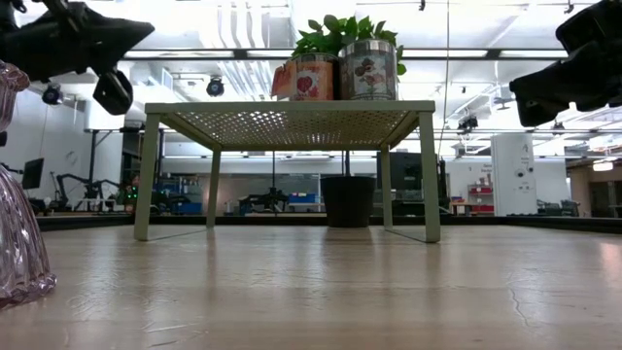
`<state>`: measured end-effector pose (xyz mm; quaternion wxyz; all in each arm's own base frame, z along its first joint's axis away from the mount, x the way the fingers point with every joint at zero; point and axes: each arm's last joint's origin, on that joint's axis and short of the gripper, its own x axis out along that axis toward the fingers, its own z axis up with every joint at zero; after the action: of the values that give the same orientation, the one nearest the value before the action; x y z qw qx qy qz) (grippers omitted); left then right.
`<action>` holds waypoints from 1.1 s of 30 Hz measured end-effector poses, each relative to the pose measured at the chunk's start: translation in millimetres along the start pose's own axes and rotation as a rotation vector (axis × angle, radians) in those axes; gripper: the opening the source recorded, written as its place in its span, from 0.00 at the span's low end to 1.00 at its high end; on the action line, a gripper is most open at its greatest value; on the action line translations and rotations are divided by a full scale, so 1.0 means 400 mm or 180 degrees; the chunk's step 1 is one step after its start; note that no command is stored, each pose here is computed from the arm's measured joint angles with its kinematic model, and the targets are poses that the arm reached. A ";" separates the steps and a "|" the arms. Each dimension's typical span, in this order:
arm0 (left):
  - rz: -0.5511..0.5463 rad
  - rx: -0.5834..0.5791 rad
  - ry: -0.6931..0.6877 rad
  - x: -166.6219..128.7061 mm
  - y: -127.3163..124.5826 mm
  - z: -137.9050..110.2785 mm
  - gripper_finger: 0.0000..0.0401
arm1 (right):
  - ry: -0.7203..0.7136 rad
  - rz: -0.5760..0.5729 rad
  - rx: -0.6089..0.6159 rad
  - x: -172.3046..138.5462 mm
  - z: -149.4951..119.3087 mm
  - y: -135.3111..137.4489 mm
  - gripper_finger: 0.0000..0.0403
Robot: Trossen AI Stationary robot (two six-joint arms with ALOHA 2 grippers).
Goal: Pick & Place candle stick holders
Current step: Put the pink glass candle holder on the shelf
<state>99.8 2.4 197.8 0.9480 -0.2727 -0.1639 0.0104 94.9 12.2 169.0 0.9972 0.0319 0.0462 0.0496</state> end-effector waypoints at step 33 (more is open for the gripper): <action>0.0130 0.0504 0.2313 0.215 -0.335 0.020 0.41 | -0.0001 0.0000 0.0009 0.000 0.000 0.000 0.02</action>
<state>169.5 -98.0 300.1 0.9621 -0.1877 0.1900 -0.0554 94.9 12.2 169.1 0.9971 0.0334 0.0462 0.0496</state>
